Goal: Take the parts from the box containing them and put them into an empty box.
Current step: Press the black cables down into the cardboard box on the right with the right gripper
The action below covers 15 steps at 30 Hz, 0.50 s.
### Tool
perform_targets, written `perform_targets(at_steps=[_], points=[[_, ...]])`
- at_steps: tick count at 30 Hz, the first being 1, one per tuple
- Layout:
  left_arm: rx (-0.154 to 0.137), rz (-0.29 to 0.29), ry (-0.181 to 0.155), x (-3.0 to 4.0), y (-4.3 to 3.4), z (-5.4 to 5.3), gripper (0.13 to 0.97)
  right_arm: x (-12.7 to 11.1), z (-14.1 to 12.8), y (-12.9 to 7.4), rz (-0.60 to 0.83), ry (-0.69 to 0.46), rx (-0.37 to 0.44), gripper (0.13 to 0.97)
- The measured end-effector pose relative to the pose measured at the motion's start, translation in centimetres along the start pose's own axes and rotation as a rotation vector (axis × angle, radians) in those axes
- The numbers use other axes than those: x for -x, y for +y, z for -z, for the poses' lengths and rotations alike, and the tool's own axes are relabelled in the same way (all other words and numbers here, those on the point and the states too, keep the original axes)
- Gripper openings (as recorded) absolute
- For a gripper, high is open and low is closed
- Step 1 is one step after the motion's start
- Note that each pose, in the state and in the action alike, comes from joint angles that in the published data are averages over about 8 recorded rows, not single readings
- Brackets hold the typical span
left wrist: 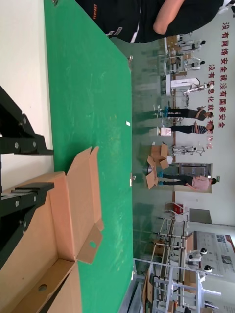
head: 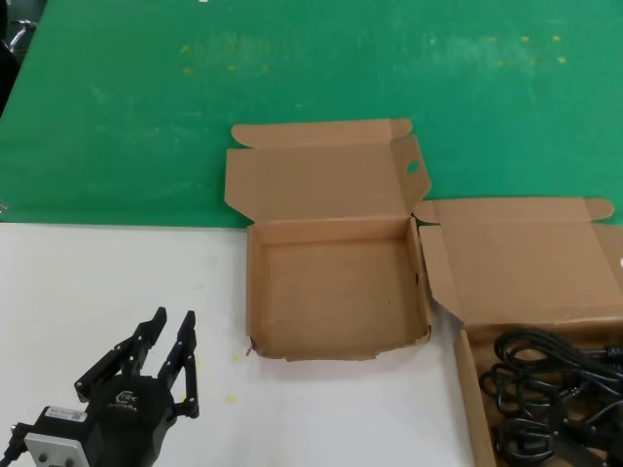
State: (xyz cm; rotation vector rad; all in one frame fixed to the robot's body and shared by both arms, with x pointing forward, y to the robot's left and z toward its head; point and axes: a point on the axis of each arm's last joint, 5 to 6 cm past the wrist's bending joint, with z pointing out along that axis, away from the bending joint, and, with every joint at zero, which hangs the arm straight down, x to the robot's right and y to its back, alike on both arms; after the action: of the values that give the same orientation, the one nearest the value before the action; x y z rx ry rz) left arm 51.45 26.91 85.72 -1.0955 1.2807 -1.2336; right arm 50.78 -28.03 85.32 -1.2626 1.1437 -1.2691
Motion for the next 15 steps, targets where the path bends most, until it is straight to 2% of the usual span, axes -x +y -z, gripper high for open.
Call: perform_targets(at_steps=[3, 10, 15], points=[[0.0, 0.0, 0.0, 0.0, 0.0, 0.0, 0.291, 0.0, 0.0, 0.0, 0.004, 0.003, 0.0, 0.966], [0.0, 0.0, 0.0, 0.0, 0.0, 0.0, 0.207, -0.4, 0.0, -0.4, 0.032, -0.009, -0.003, 0.966], [0.0, 0.0, 0.0, 0.0, 0.0, 0.0, 0.169, -1.6, -0.4, -1.4, 0.116, -0.061, -0.006, 0.966]])
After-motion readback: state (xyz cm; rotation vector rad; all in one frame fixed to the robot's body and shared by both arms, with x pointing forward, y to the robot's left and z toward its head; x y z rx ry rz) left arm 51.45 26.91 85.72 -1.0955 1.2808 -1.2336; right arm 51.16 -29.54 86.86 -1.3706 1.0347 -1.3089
